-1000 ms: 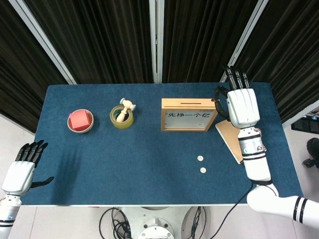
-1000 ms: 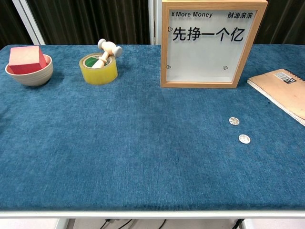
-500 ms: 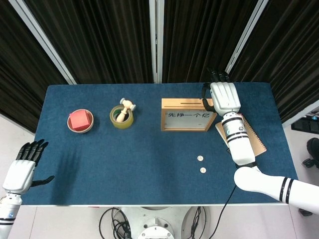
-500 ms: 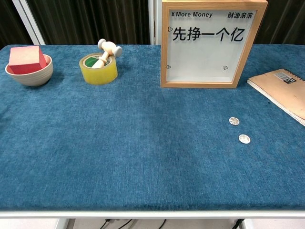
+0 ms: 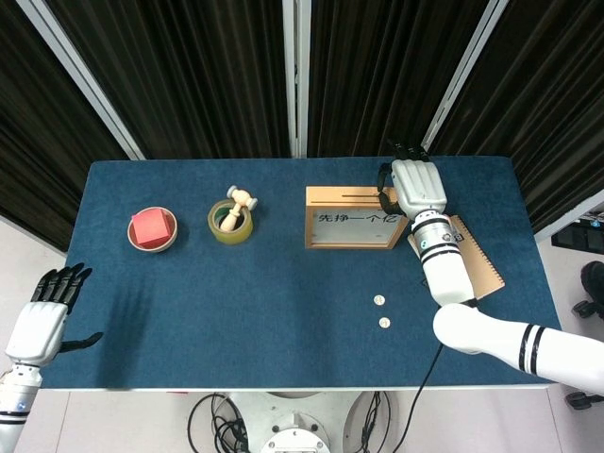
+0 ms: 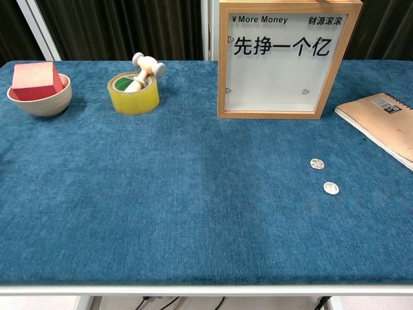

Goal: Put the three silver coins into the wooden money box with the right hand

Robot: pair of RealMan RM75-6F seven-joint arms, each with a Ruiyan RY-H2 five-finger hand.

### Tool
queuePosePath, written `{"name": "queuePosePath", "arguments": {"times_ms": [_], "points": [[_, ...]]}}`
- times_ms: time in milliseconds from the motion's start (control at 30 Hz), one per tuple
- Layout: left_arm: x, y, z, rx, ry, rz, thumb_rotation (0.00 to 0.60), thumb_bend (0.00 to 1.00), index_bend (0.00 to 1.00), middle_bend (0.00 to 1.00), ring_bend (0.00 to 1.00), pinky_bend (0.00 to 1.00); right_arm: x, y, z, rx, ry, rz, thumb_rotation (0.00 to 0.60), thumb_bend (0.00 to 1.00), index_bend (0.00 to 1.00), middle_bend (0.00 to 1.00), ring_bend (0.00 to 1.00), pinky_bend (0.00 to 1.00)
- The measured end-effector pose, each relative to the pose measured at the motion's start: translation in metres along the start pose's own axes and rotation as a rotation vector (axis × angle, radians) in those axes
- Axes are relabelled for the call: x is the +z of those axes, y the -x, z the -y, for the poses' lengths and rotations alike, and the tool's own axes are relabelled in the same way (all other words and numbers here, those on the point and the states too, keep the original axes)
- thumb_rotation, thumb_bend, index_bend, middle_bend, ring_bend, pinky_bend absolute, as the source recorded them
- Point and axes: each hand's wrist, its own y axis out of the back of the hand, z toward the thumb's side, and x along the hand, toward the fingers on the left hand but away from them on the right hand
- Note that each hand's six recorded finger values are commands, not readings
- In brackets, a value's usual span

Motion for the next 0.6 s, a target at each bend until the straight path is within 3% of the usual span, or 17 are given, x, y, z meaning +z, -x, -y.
{"name": "queuePosePath", "arguments": {"times_ms": [500,600], "points": [[-0.008,0.001,-0.003,0.009,0.006,-0.015,0.546,0.03,0.01,0.0,0.0,0.0,0.008,0.006,0.011,0.008,-0.006,-0.007,0.6,0.44,0.74,0.04,0.0,0.0],[-0.008,0.001,-0.003,0.01,0.008,-0.016,0.547,0.03,0.01,0.0,0.0,0.0,0.008,0.006,0.012,0.012,-0.009,-0.006,0.6,0.44,0.69,0.03,0.0,0.0]]}}
